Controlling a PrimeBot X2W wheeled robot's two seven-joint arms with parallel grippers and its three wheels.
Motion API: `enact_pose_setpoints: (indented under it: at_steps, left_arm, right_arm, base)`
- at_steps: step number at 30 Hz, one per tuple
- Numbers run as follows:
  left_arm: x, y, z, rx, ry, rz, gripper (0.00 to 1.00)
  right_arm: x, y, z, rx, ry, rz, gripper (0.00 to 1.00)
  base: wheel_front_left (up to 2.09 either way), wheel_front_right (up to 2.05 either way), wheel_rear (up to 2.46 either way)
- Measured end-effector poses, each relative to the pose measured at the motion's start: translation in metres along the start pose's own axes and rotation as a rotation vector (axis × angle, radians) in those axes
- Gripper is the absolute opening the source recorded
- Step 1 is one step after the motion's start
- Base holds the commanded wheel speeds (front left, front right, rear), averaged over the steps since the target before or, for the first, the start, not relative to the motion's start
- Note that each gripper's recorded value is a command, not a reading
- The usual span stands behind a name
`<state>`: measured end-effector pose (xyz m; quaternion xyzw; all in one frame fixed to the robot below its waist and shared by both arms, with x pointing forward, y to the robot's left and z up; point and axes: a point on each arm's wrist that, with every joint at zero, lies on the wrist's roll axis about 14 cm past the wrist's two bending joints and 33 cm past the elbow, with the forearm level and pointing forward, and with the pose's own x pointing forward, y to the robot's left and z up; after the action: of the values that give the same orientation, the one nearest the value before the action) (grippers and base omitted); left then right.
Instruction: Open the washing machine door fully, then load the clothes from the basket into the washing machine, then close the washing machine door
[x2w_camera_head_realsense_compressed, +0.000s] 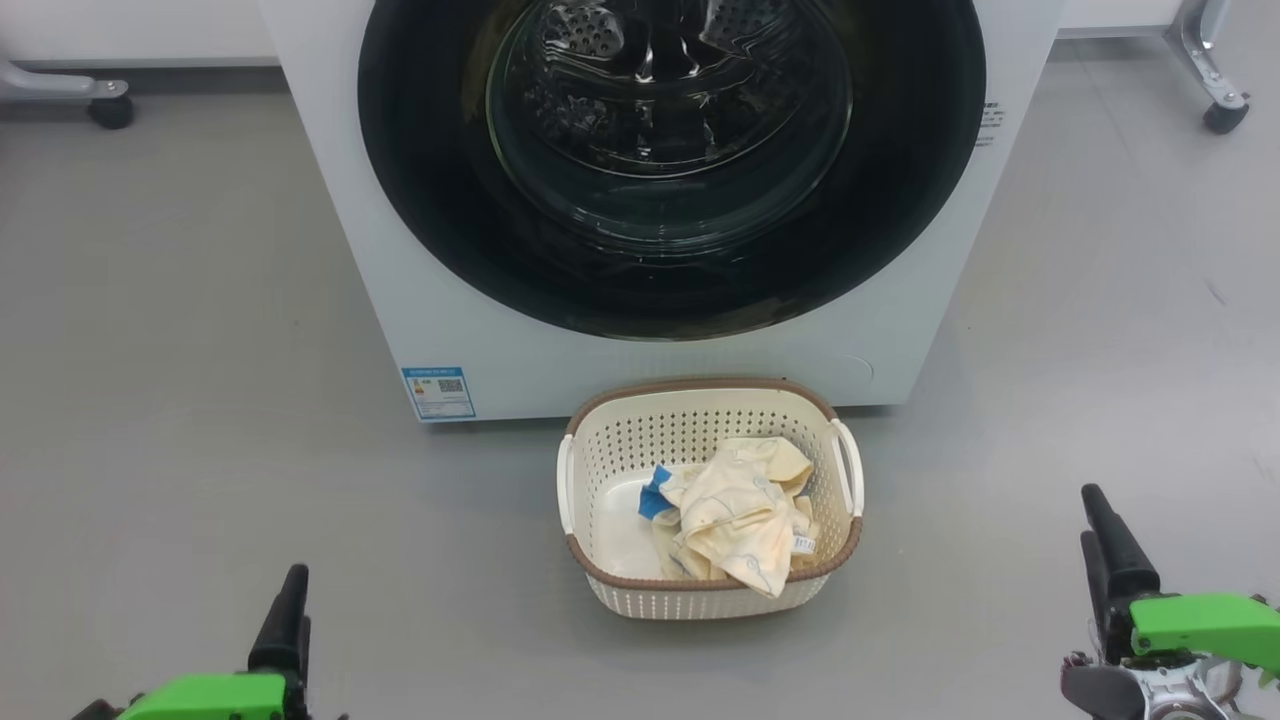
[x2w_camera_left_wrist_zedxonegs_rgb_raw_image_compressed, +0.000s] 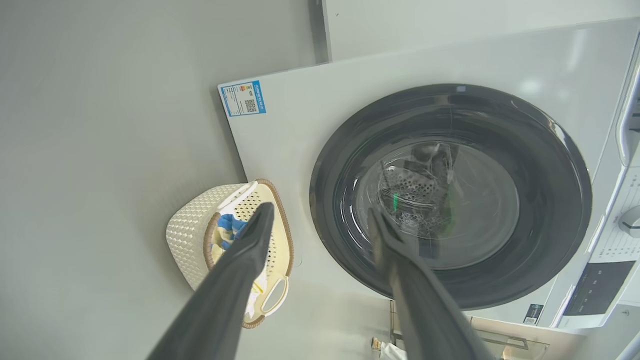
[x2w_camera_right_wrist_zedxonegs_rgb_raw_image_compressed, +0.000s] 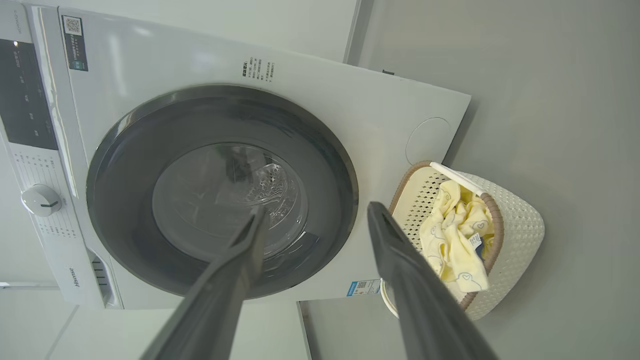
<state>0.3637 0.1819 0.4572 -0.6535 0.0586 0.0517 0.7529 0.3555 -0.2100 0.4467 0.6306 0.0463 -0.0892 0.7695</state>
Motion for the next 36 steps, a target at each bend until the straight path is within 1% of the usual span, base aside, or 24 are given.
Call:
enact_pose_setpoints:
  at_steps: [8,15,16,28,36]
  left_arm:
    - [0.003,-0.009,0.003,0.167,-0.012,-0.025,1.00]
    - [0.003,-0.014,0.004,0.295,-0.024,-0.042,1.00]
    - [0.003,-0.014,0.004,0.295,-0.024,-0.042,1.00]
    - [0.005,-0.025,-0.001,0.506,-0.024,-0.082,1.00]
    - [0.007,-0.036,-0.005,0.641,-0.031,-0.123,1.00]
  right_arm:
    - [0.001,0.000,0.002,-0.181,-0.003,-0.001,1.00]
    - [0.006,0.011,0.005,-0.337,-0.019,0.030,1.00]
    - [0.006,0.011,0.005,-0.337,-0.019,0.030,1.00]
    - [0.006,0.017,0.008,-0.575,-0.036,0.050,1.00]
    - [0.006,0.021,0.007,-0.702,-0.041,0.066,1.00]
  base:
    - [0.00,0.00,0.00]
    - [0.00,0.00,0.00]
    - [0.00,0.00,0.00]
    - [0.00,0.00,0.00]
    - [0.00,0.00,0.00]
